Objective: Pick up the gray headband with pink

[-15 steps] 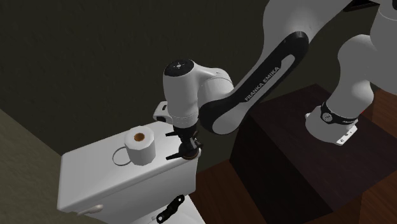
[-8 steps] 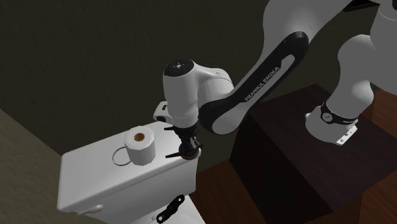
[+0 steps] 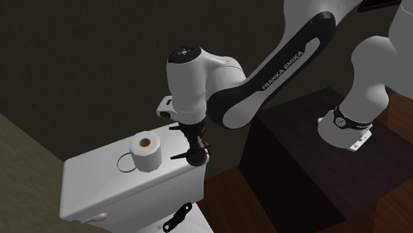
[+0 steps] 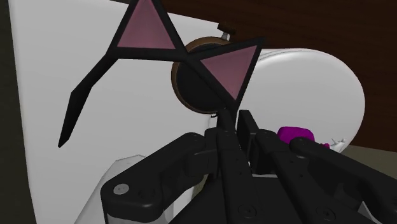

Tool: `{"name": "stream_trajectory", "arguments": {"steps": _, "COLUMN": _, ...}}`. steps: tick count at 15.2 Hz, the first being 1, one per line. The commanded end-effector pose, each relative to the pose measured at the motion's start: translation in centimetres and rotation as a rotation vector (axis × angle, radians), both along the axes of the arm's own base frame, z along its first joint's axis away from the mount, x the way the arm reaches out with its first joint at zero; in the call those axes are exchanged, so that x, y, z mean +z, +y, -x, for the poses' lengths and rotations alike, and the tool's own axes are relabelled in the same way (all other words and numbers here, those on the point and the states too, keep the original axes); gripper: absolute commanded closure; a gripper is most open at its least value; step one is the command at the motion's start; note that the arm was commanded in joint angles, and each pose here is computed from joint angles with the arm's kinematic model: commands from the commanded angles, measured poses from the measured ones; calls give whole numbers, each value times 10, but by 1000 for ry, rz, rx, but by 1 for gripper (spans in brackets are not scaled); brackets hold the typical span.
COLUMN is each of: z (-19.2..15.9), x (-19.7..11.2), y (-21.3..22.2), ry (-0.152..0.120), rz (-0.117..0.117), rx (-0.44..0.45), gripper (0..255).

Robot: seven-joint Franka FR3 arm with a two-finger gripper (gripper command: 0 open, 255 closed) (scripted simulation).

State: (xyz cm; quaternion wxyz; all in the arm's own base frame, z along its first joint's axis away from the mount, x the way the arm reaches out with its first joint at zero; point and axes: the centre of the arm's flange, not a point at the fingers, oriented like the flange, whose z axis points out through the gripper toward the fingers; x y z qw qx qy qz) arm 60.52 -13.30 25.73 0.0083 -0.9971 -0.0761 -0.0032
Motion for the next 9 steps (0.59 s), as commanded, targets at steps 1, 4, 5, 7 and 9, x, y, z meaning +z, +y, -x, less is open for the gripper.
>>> {"name": "stream_trajectory", "arguments": {"steps": 1, "z": 0, "x": 10, "y": 0, "ry": 0, "rz": 0, "rx": 0, "gripper": 255}}
{"name": "stream_trajectory", "arguments": {"steps": 4, "z": 0, "x": 26, "y": 0, "ry": 0, "rz": 0, "rx": 0, "gripper": 255}}
{"name": "stream_trajectory", "arguments": {"steps": 5, "z": 0, "x": 31, "y": 0, "ry": 0, "rz": 0, "rx": 0, "gripper": 255}}
{"name": "stream_trajectory", "arguments": {"steps": 7, "z": 0, "x": 41, "y": 0, "ry": 0, "rz": 0, "rx": 0, "gripper": 255}}
{"name": "stream_trajectory", "arguments": {"steps": 9, "z": 0, "x": 42, "y": 0, "ry": 0, "rz": 0, "rx": 0, "gripper": 255}}
